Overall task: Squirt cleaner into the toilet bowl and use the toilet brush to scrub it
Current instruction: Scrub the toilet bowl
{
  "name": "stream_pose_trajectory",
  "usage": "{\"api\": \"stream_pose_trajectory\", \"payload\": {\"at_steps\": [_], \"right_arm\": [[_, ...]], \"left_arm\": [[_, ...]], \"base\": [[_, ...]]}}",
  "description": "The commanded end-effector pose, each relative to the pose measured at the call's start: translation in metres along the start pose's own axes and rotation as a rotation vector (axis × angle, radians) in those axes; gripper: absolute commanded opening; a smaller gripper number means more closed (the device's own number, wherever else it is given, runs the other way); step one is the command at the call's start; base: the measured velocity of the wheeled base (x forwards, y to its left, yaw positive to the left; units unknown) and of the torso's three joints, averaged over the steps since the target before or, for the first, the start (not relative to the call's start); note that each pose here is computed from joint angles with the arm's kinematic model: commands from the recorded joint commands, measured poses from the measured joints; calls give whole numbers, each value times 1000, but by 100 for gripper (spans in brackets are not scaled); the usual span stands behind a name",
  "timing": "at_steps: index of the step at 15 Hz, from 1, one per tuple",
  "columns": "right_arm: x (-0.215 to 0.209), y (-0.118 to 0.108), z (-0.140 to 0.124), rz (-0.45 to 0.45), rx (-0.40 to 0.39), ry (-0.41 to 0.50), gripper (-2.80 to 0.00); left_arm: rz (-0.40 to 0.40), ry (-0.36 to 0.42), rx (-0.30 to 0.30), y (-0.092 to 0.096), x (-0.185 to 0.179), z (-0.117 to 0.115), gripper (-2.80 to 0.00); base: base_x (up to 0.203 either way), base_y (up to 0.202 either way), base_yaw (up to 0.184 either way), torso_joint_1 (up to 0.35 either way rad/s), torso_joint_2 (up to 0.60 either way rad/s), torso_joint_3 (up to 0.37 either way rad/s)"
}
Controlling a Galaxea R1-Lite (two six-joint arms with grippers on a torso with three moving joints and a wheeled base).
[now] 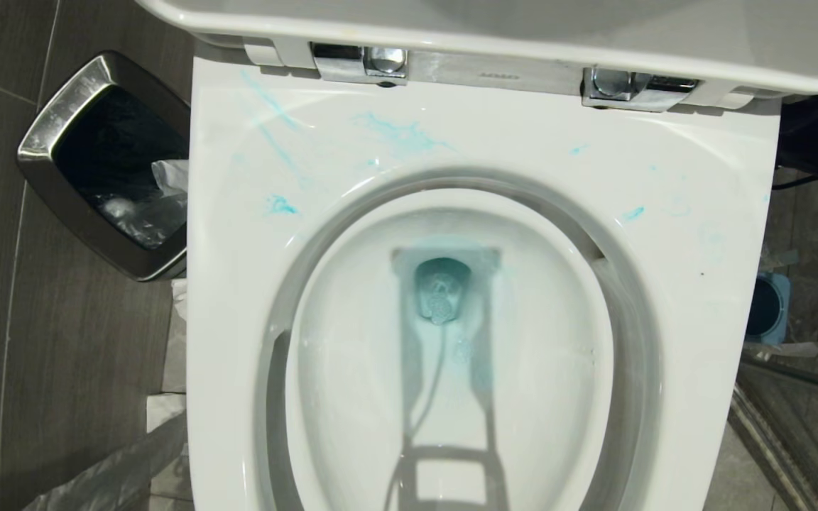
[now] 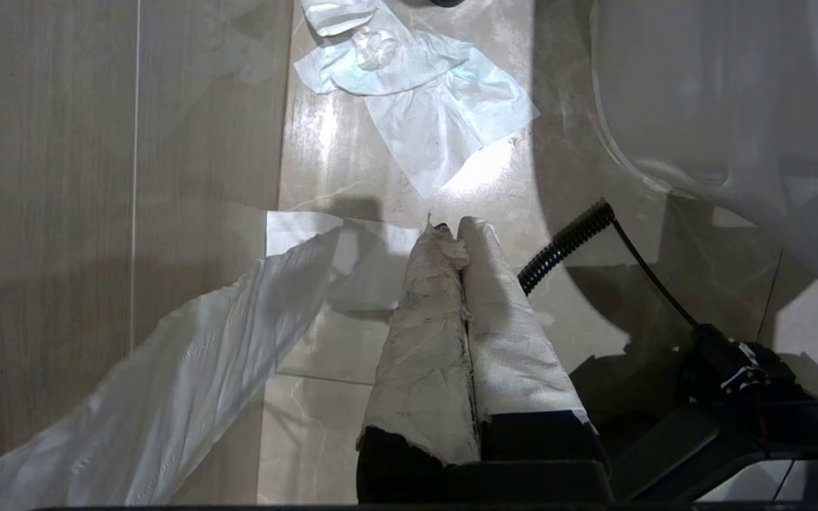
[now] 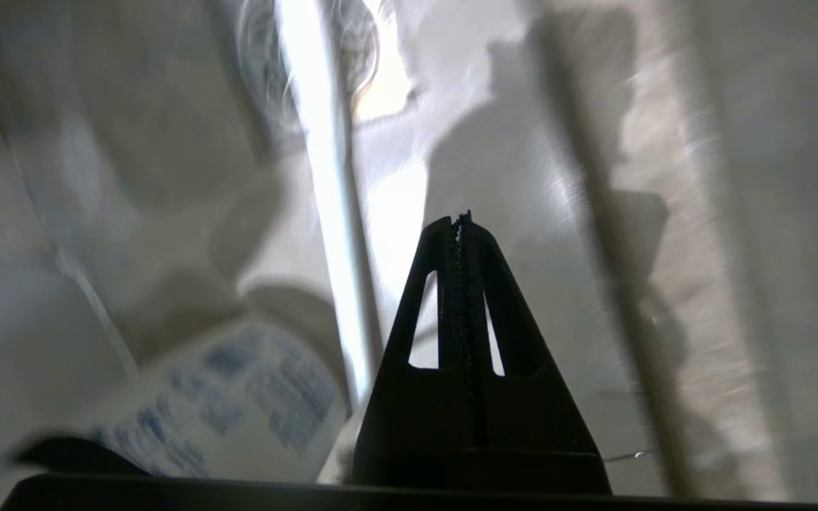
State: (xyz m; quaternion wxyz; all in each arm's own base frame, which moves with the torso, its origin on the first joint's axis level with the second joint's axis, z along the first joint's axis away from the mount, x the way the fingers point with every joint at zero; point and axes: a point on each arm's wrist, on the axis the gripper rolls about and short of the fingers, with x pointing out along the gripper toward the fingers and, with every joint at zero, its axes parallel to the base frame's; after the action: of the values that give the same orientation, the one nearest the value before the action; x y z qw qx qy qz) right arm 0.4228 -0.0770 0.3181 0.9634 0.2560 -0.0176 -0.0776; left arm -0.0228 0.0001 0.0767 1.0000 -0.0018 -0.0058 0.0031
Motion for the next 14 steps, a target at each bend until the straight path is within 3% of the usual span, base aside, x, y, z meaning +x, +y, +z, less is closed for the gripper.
{"api": "stream_pose_trajectory", "payload": {"at_steps": [1,3,6,14], "right_arm": [[-13,6,16,13,11,-42,-280],[-13,8,19,28,12,-79,-280],[0,0,7,7,9,-62,-280],[32,-30,-32,-130,-11,-16,-280]], "left_arm": [[1,7,1,0,1,-2,-280],[0,6,1,0,1,-2,-280],[0,7,-2,0,1,-2,-280],[0,7,-2,0,1,-2,-280]], "base": [[0,0,0,0,0,0],[0,0,0,0,0,0],[0,0,0,0,0,0],[0,0,0,0,0,0]]}}
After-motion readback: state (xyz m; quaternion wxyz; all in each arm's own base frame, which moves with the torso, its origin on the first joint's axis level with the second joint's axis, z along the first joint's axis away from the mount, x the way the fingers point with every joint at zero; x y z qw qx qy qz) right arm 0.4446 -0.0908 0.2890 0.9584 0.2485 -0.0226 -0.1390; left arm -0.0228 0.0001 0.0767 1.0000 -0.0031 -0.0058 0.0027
